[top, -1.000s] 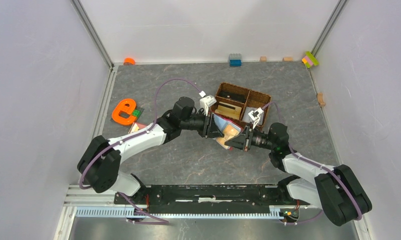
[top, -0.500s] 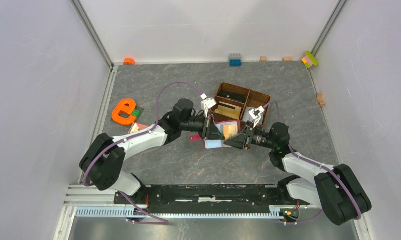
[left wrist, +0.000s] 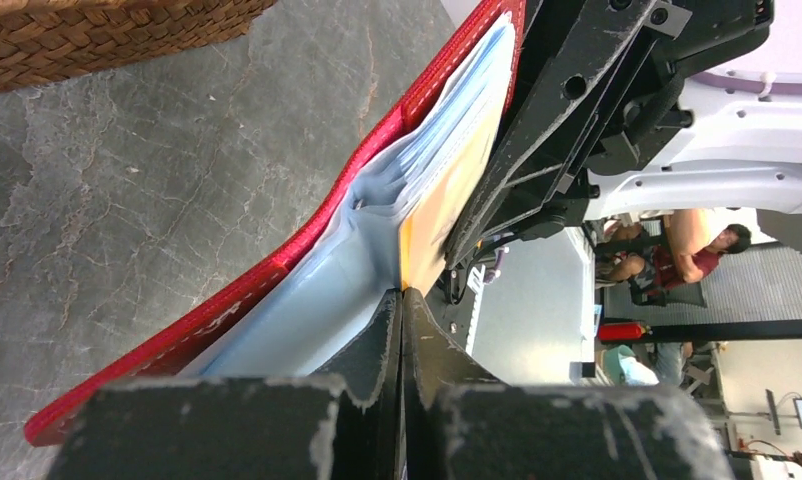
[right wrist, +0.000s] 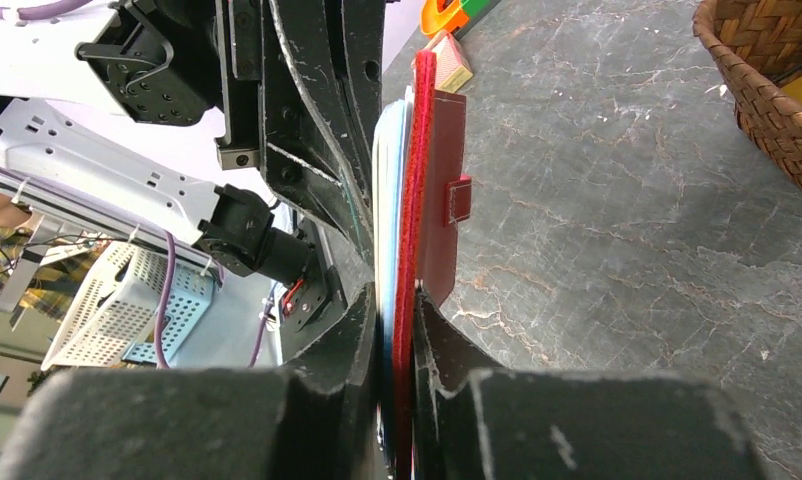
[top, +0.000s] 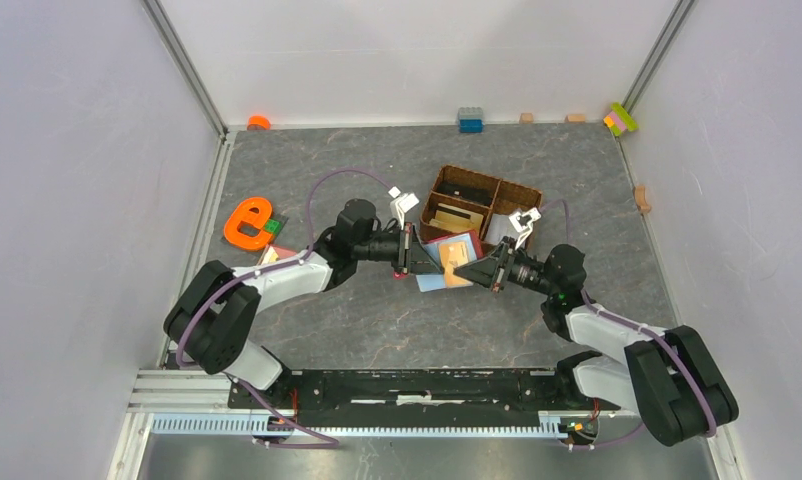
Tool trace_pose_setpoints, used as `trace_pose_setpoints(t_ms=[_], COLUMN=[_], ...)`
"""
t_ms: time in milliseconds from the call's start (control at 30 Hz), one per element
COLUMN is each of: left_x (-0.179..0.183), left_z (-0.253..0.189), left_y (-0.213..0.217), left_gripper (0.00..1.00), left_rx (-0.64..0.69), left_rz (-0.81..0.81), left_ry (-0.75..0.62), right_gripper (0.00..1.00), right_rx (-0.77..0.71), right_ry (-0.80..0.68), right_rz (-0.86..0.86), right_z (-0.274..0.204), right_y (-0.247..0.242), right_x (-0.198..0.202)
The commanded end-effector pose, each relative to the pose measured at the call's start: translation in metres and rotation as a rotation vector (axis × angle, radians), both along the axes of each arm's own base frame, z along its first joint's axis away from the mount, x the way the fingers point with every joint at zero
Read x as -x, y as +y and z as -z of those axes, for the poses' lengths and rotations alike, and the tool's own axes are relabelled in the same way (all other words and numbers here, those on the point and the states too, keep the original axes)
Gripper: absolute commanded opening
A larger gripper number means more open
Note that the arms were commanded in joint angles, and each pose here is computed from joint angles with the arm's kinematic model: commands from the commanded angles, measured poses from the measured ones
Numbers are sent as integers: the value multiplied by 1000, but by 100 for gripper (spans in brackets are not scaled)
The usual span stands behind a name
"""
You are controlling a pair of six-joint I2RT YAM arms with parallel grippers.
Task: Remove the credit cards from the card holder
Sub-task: Remove the credit card from the card holder.
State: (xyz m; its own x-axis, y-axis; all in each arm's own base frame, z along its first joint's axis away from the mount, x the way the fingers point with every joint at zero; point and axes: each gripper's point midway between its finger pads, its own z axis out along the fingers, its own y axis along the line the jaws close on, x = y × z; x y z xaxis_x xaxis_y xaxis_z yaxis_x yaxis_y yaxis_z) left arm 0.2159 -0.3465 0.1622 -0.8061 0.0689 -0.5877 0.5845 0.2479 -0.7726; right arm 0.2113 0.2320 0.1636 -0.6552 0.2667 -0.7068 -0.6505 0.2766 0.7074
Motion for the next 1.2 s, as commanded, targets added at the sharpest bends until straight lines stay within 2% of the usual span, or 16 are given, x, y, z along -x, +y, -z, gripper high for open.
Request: trace_pose_setpoints(t_ms=[0,300,333,367,400,467,700,1067,1167], left_x=[-9,-13,-12,-11,-9,-6,4,8,12], left_z=[-3,-11,-13,-16,-17,-24,-40,-30,-32], left_y=[0,6,6,5,5,4,-1,-12,-14], left_gripper=[2,2,6,16,21,27,32,39,36], left_rx=[41,93,103,120,135,178,288,264,266], left_rz=[-34,-63,-58,-54,-50,-34,35,73,90], left_ry=[21,0,-9,-16,-15,-25,-9,34,33], right_gripper=[13,10,9,9,8,8,8,9,9], right_rx=[-74,-101,-103,-106,-111,-121,-133,-131,-128], right_ry=[-72,-44,-44,-43,-44,-41,-39,-42,-34], right_rz=[-22,30,29,26,21,14,2,-41,-41], right_z=[-23,-21,-21,-21,-22,-23,-24,-25,-24], right_y=[1,-11,-10,-10,-10,-10,-9,0,0], right_x=[4,-1,-1,-1,1,2,4,9,9])
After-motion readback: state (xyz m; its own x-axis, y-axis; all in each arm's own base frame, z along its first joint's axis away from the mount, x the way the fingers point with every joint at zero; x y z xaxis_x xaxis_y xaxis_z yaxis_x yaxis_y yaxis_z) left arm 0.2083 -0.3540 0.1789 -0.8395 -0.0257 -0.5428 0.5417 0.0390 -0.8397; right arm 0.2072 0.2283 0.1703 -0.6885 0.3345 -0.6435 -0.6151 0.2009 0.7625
